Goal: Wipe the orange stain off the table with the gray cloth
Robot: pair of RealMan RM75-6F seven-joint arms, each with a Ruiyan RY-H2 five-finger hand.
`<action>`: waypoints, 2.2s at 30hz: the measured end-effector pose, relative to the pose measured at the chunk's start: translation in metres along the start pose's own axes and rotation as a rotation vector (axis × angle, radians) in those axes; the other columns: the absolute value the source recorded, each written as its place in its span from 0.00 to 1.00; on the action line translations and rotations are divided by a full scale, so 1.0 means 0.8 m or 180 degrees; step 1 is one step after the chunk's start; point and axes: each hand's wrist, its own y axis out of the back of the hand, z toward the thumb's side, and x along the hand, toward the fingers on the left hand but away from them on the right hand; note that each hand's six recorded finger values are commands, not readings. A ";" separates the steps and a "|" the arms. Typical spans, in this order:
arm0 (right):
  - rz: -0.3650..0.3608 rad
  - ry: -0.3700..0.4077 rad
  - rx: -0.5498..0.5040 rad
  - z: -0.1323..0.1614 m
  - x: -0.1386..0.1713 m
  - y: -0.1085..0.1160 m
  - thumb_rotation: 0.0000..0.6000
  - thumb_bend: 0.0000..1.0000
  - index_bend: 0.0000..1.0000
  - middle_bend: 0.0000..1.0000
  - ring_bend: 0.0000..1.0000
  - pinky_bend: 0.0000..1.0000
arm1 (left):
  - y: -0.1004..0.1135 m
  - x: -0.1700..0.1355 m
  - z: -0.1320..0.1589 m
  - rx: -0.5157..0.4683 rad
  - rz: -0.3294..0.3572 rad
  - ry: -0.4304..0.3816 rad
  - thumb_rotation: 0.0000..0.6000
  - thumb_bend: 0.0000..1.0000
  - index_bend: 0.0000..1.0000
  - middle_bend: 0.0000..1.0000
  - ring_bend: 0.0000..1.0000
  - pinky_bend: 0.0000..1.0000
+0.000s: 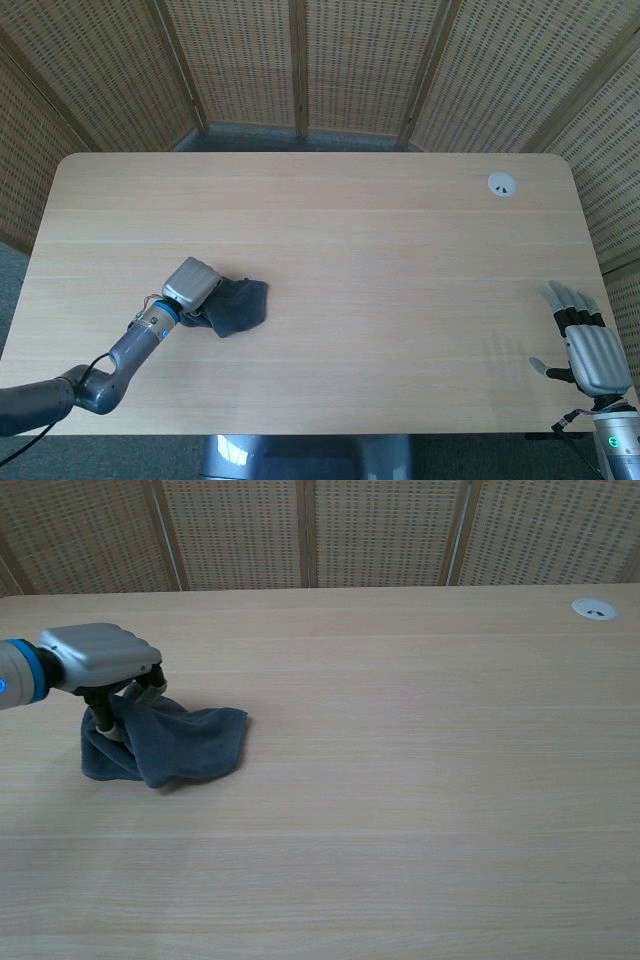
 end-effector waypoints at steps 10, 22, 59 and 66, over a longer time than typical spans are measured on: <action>0.0016 0.0028 -0.0015 0.004 0.000 -0.001 1.00 0.00 0.00 0.00 0.00 0.00 | -0.004 -0.009 -0.018 0.0066 0.0002 0.0033 1.00 0.24 0.70 0.76 0.74 0.96; -0.0009 0.0002 -0.0071 -0.003 0.000 0.004 1.00 0.00 0.00 0.00 0.00 0.00 | 0.019 0.052 0.081 0.0158 0.0155 -0.0208 1.00 0.25 0.70 0.76 0.74 0.96; -0.0037 0.0023 -0.0038 0.000 0.004 0.007 1.00 0.00 0.00 0.00 0.00 0.00 | 0.245 0.036 0.087 -0.0635 0.2007 -0.0239 1.00 0.24 0.70 0.75 0.74 0.96; 0.0010 0.0056 -0.0021 0.006 0.004 0.001 1.00 0.00 0.00 0.00 0.00 0.00 | 0.191 -0.008 -0.023 -0.0313 0.1659 0.0270 1.00 0.24 0.70 0.75 0.74 0.96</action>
